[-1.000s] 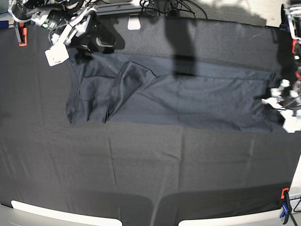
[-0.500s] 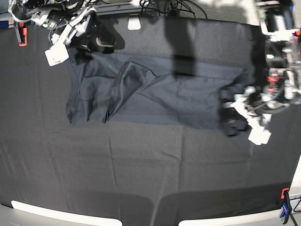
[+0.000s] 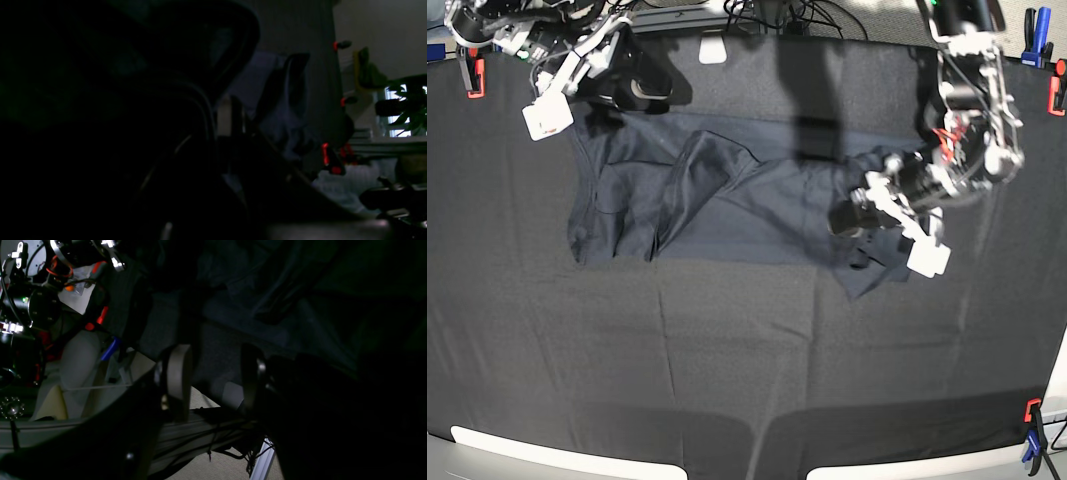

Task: Layout the t-shirt on the table in an organized manner, then fold the t-shirt properly
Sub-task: 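Lift the shirt end with the left gripper and fold it toward the middle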

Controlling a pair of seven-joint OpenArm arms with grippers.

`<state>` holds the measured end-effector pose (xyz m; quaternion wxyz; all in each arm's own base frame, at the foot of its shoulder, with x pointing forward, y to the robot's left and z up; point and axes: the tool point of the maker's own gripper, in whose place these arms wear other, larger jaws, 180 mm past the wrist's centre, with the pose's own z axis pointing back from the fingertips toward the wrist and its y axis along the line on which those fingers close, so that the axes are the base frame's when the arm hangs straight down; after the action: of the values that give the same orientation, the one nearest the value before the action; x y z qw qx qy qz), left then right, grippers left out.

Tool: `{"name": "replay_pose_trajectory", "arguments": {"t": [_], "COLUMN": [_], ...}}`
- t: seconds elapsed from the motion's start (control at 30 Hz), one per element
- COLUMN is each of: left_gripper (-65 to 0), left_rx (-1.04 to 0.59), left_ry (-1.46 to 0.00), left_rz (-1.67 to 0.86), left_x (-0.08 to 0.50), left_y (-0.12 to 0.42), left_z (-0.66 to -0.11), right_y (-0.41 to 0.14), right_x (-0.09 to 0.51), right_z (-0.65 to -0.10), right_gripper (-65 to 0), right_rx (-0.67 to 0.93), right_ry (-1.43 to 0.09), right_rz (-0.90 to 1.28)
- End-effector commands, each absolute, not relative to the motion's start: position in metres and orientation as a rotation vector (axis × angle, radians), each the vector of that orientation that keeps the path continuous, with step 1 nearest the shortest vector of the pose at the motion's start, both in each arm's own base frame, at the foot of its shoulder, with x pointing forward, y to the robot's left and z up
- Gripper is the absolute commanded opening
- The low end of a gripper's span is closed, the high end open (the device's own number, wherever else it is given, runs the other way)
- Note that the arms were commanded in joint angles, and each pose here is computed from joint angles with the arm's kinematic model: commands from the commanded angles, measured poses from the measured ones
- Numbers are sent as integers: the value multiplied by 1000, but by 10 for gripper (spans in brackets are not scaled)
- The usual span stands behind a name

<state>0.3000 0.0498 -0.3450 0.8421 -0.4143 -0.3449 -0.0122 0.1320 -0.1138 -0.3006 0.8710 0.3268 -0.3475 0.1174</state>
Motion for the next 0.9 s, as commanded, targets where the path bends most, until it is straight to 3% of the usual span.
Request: {"name": "replay_pose_trajectory", "arguments": {"t": [0.0, 0.5, 0.87], "left_gripper": [-650, -650, -650], "left_rx": [-901, -945, -921], "left_ry": [-787, -699, -738], "left_rz": [-39, -143, -149], "left_x": [308, 291, 297], "left_y": [48, 12, 5], "left_z": [-329, -334, -334], "right_y": [-109, -109, -109], "right_x": [134, 134, 134], "right_z": [-289, -289, -289], "right_gripper": [-414, -414, -414], "right_rx": [703, 703, 703], "right_ry": [-773, -773, -773], "right_rz": [282, 282, 282]}}
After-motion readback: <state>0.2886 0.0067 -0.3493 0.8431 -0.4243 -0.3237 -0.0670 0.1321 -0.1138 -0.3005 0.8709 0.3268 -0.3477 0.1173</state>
